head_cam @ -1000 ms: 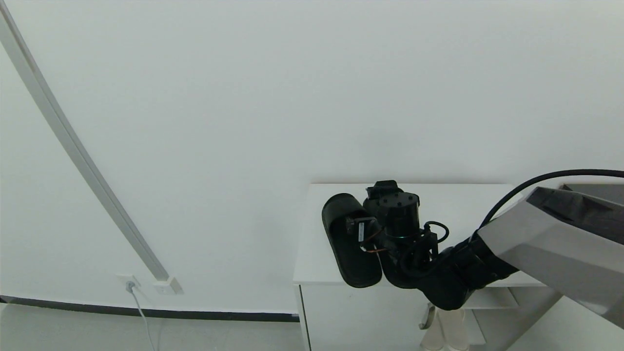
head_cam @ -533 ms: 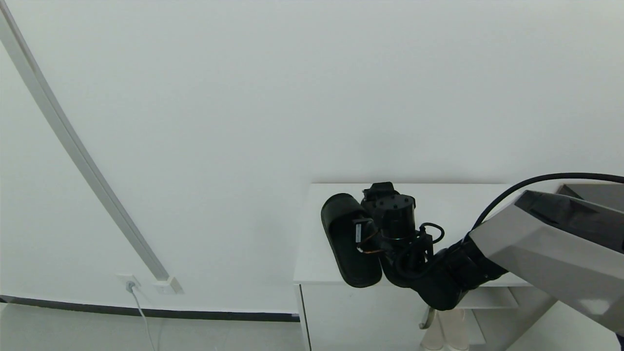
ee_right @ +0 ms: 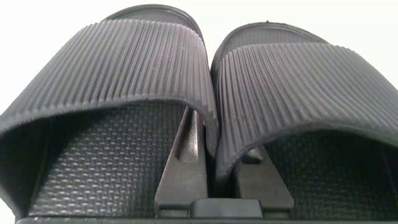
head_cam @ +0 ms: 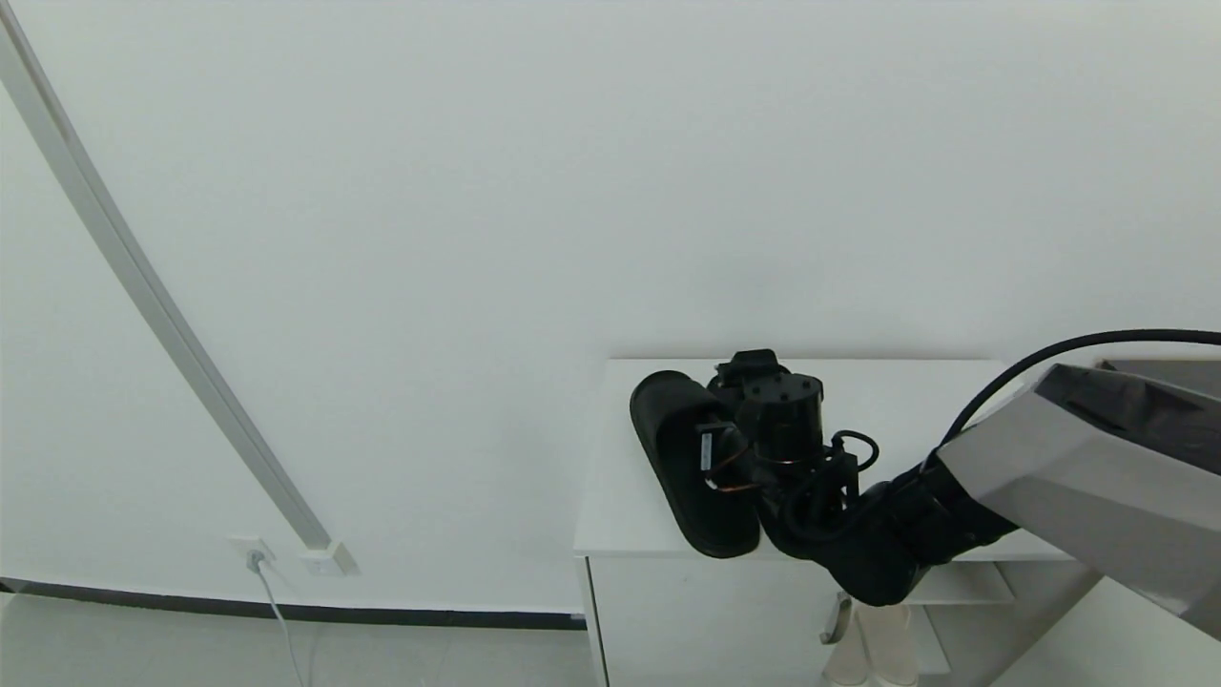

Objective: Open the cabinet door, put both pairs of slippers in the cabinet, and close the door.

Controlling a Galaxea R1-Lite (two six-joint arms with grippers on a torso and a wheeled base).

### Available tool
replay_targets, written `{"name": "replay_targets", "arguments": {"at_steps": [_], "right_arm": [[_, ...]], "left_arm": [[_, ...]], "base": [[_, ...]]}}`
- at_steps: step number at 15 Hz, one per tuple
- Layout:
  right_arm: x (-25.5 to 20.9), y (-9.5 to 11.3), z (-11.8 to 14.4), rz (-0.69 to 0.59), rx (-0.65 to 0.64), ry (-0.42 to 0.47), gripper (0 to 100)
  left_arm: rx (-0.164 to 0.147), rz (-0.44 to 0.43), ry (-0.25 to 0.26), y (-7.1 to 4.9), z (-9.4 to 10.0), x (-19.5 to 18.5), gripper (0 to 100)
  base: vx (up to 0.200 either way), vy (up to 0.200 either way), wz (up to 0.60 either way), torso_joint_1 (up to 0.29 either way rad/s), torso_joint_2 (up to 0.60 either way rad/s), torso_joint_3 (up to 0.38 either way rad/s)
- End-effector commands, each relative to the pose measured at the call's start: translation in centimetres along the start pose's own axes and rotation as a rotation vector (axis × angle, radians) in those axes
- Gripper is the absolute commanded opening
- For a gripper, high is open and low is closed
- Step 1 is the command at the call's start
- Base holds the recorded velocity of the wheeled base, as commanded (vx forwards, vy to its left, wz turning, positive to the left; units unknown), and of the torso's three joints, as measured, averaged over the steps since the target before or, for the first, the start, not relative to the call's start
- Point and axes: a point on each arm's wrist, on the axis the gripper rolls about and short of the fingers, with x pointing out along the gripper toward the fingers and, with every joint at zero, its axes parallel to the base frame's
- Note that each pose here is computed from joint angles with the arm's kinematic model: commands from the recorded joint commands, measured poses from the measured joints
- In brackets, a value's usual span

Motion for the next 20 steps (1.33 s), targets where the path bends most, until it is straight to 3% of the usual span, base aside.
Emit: {"name": "replay_targets", "arguments": {"at_steps": [1,5,8,12,20], "right_arm": [[-3.9,-1.0,3.3,0.083,0.009,-0.032,0],[-10.5,-2.7,4.4,0.258,-0.011,0.013,0],[-14.3,-2.6,3.8,0.346,-0.024,0.066,0],[-15.2,-1.5,3.5,0.388,-0.04,0.084,0],[-16.1,-1.6,3.4,0.4,-0.043,0.087,0]], "left_arm": [[0.0,-0.001,0.001,0.0,0.0,0.0,0],[0.0,-0.001,0.001,0.0,0.0,0.0,0],[-0.003,0.002,0.001,0.0,0.0,0.0,0],[-0.011,0.01,0.001,0.0,0.0,0.0,0],[-0.014,0.011,0.003,0.0,0.0,0.0,0]], "base": [[0.0,0.0,0.0,0.0,0.0,0.0],[0.0,0.0,0.0,0.0,0.0,0.0],[0.0,0.0,0.0,0.0,0.0,0.0],[0.0,0.0,0.0,0.0,0.0,0.0],[-0.025,0.0,0.0,0.001,0.0,0.0]]}}
